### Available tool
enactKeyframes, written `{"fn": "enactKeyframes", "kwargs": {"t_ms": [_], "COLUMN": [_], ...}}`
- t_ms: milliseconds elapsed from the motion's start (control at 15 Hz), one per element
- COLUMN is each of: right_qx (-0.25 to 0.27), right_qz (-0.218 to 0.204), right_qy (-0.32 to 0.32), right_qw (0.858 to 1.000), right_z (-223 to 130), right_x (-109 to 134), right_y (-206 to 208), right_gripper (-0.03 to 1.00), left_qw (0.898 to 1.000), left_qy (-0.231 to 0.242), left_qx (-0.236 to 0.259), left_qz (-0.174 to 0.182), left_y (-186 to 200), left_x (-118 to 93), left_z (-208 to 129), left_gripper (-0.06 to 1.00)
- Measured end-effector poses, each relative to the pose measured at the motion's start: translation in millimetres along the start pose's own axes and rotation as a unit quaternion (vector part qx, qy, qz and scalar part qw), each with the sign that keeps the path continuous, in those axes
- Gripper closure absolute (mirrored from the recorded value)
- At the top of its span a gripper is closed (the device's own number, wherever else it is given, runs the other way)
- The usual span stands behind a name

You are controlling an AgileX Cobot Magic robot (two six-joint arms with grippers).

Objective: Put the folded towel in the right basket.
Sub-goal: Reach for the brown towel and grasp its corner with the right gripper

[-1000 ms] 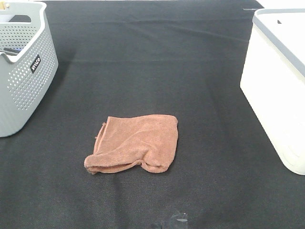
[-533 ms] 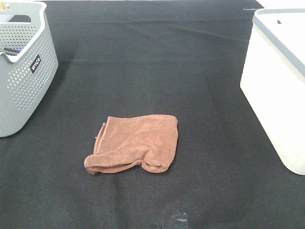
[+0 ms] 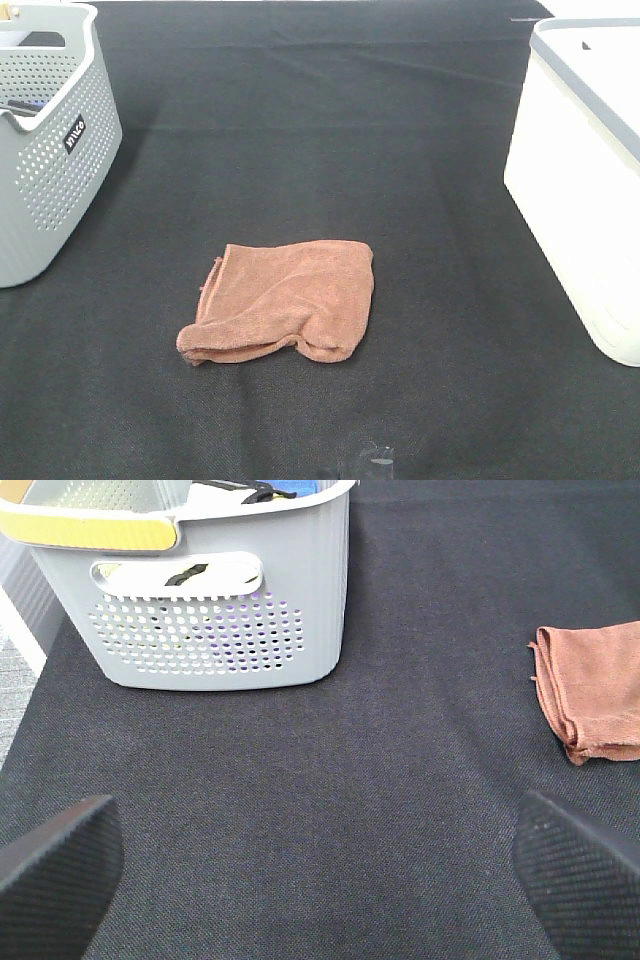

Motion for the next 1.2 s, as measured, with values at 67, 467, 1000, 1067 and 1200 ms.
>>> {"fn": "enactKeyframes", "kwargs": {"t_ms": [67,467,1000,1067,1200], "right_qx": [0.033,0.096,0.154,0.184,0.211], "right_qz": [0.01,0.06,0.127,0.162,0.216], "right_qy": [-0.006,-0.032,-0.05,-0.054,-0.067], "right_qw": [0.999,0.993,0.979,0.968,0.951], "right_z": [16.8,117.7,151.0,154.0,160.7], "right_x": [7.5,45.0,73.3,84.6,101.3], "right_y": [3.4,-5.9,-34.8,-52.9,-82.4], "right_gripper": [0.01,0.01,0.01,0.01,0.01], "left_qw": [1.0,1.0,1.0,1.0,1.0], "left_qy": [0.0,0.0,0.0,0.0,0.0], "left_qx": [0.0,0.0,0.0,0.0,0.0], "left_qz": [0.0,0.0,0.0,0.0,0.0], "left_y": [0.0,0.0,0.0,0.0,0.0], "left_x": [0.0,0.0,0.0,0.0,0.0], "left_z": [0.0,0.0,0.0,0.0,0.0], "left_gripper": [-0.05,-0.05,-0.05,-0.05,-0.05]}}
Point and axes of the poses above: a point on each arm's last joint axis where the gripper is mounted, y pointing back along that axis away from the gripper, x along the wrist's bending axis when the last joint is at zero, z = x × y, the point moved 3 cm from there along -y, pointing out along that axis toward the gripper, and after that the axes turned 11 degrees about -y, right-handed, at the moved point
